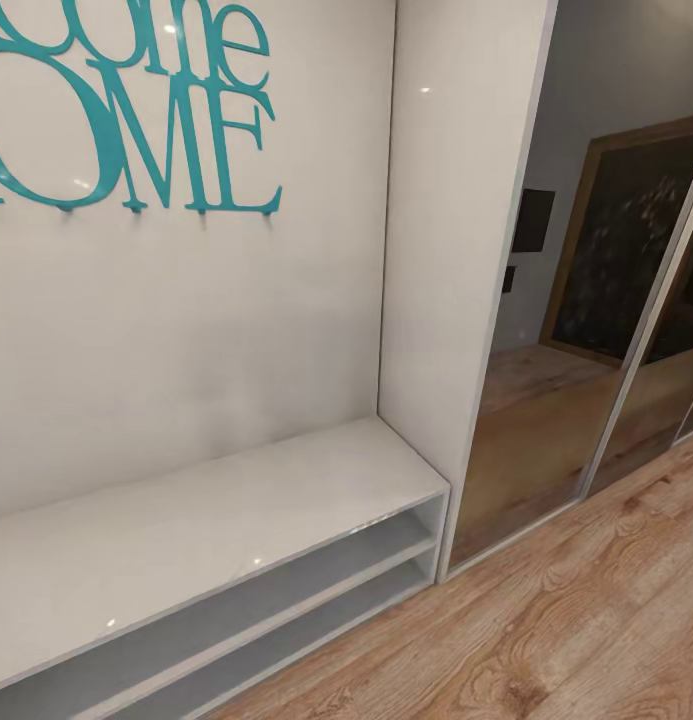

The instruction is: Pick up the two gym shoes and the two sandals from the corridor floor and place them onto the hallstand (shoe rack) in the corridor, making sure they are on the rack and not on the floor. Arrange them so the two gym shoes are next to each other and the two sandals are next to each other.

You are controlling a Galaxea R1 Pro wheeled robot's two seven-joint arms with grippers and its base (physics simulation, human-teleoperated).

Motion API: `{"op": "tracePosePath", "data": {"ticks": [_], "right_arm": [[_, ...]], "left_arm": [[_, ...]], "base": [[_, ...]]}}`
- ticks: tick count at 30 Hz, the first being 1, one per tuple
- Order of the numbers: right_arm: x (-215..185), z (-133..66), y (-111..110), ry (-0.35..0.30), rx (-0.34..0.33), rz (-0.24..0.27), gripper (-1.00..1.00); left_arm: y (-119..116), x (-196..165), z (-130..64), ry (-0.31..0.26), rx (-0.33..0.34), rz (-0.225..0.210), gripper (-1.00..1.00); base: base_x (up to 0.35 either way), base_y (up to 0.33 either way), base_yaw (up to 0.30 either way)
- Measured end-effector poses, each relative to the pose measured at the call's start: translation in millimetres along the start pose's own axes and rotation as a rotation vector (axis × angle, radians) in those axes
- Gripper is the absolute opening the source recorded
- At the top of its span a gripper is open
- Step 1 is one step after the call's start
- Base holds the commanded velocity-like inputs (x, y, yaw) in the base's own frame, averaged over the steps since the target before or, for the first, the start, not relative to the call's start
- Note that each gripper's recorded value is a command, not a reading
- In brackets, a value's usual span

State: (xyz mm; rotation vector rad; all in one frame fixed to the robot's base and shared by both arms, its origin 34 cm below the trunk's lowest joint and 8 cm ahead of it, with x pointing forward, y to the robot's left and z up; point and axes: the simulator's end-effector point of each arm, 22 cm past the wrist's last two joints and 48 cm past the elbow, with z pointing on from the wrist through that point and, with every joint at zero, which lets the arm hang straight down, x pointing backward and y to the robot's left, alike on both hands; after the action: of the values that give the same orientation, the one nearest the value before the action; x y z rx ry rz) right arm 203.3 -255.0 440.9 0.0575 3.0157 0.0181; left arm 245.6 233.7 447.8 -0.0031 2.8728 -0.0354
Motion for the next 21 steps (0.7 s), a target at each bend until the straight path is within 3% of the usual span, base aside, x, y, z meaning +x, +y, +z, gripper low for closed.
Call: {"op": "tracePosePath", "data": {"ticks": [5,6,7,8,9,10,21], "right_arm": [[-13.5,-0.1,-0.9,-0.028,0.001,-0.008,1.00],[-62.2,-3.7,0.0,-0.130,0.000,-0.012,1.00],[-68.7,-4.6,0.6,-0.144,0.000,-0.012,1.00],[-68.8,-4.6,1.4,-0.144,-0.001,-0.013,1.00],[-68.8,-4.6,2.4,-0.144,-0.003,-0.013,1.00],[-68.6,-4.5,2.8,-0.143,-0.003,-0.013,1.00],[-65.5,-3.7,3.3,-0.135,-0.002,-0.012,1.00]], "left_arm": [[0.8,-25.1,1.2,-0.063,-0.001,-0.003,1.00],[1.1,-67.6,-1.2,-0.188,-0.002,-0.003,1.00],[1.5,-137.2,-11.2,-0.338,-0.002,-0.003,1.00],[1.7,-230.3,-42.1,-0.549,-0.002,-0.003,1.00],[1.8,-271.7,-63.2,-0.651,-0.002,-0.004,1.00],[2.0,-257.8,-55.8,-0.619,-0.003,-0.004,1.00],[1.9,-255.8,-54.2,-0.616,-0.003,-0.005,1.00]], "base": [[0.000,0.000,0.001],[0.000,0.000,0.016],[0.000,0.000,0.066],[-0.008,-0.006,0.157],[-0.031,-0.026,0.179],[-0.099,-0.091,0.211],[-0.203,-0.196,0.262]]}}
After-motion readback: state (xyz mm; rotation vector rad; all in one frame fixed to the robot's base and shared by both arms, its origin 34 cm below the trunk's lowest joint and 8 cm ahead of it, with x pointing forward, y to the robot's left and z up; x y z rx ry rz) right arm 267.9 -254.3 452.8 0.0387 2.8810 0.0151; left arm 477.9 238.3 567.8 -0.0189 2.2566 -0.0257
